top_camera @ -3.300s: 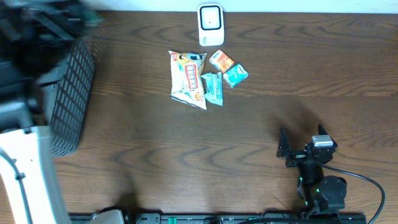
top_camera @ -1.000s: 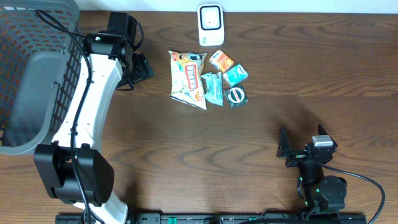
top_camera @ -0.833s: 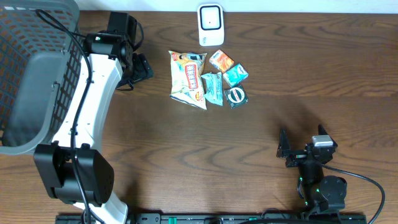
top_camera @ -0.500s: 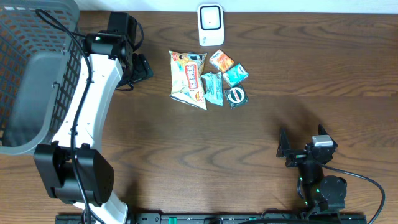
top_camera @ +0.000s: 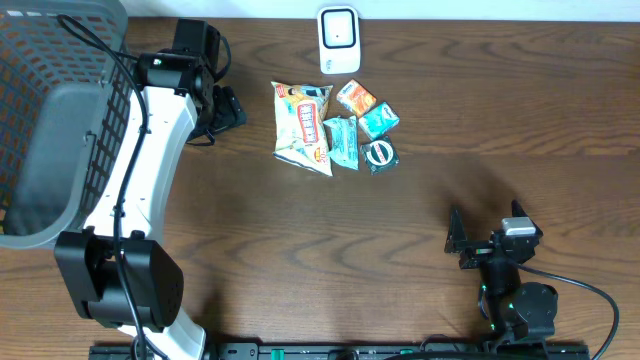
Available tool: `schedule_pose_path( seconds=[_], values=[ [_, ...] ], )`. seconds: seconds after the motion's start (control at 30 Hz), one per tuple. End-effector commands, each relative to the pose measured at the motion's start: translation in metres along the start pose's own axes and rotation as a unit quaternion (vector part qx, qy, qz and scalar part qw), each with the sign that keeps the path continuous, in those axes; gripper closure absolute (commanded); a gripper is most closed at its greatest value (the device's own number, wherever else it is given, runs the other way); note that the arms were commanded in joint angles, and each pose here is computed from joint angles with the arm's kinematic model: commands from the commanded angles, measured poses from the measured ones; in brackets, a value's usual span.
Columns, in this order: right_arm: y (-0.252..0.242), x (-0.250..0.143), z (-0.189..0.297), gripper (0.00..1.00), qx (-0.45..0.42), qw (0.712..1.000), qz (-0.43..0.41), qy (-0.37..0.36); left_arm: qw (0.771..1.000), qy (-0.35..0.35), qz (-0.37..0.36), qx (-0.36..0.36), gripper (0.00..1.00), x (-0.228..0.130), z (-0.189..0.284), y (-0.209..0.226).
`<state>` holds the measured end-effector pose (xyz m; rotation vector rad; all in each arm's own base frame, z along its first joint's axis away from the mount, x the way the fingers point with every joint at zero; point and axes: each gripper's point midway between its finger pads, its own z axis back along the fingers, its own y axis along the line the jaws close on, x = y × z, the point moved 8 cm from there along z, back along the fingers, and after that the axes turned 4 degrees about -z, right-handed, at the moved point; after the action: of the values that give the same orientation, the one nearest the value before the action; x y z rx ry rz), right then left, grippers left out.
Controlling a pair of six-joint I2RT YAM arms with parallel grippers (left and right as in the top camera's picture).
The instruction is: Scan the item barcode
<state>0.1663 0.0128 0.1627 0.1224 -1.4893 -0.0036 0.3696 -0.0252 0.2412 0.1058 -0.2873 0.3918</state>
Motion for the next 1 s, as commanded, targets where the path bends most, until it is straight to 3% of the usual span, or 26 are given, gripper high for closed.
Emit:
schedule_pose_path(
  seconds=[0.0, 0.17, 0.3, 0.37, 0.47, 0.6, 0.7, 0.83, 0.97],
  values=[
    [-0.002, -0.001, 0.0, 0.01, -0.006, 1.0, 0.0, 0.001, 1.0, -0.005, -0.007, 0.007, 0.02, 0.001, 0.002, 0.003],
    [-0.002, 0.001, 0.0, 0.01, -0.007, 1.0, 0.0, -0.003, 1.0, -0.005, -0.007, 0.007, 0.02, 0.001, 0.002, 0.003],
    [0.014, 0.02, 0.003, 0.01, 0.082, 0.993, -0.069, -0.054, 1.0, -0.005, -0.007, 0.007, 0.02, 0.001, 0.002, 0.003],
    [0.038, 0.023, 0.01, 0.01, 0.217, 0.96, -0.173, -0.024, 1.0, -0.005, -0.007, 0.007, 0.02, 0.001, 0.002, 0.003],
    [0.052, 0.037, 0.021, 0.01, 0.309, 0.907, -0.286, -0.004, 1.0, -0.005, -0.007, 0.007, 0.02, 0.001, 0.002, 0.003],
    [0.049, 0.053, 0.023, 0.0, 0.309, 0.873, -0.376, -0.028, 1.0, -0.005, -0.007, 0.007, 0.02, 0.001, 0.002, 0.003],
    [0.048, 0.07, 0.029, 0.01, 0.321, 0.868, -0.369, -0.083, 1.0, -0.005, -0.007, 0.007, 0.03, 0.001, 0.002, 0.003],
    [0.039, 0.113, 0.05, 0.01, 0.314, 0.854, -0.341, -0.236, 1.0, -0.005, -0.007, 0.007, 0.02, 0.001, 0.002, 0.003],
    [0.044, 0.152, 0.059, 0.01, 0.293, 0.888, -0.246, -0.257, 1.0, -0.005, -0.007, 0.007, 0.02, 0.001, 0.002, 0.003]
  ],
)
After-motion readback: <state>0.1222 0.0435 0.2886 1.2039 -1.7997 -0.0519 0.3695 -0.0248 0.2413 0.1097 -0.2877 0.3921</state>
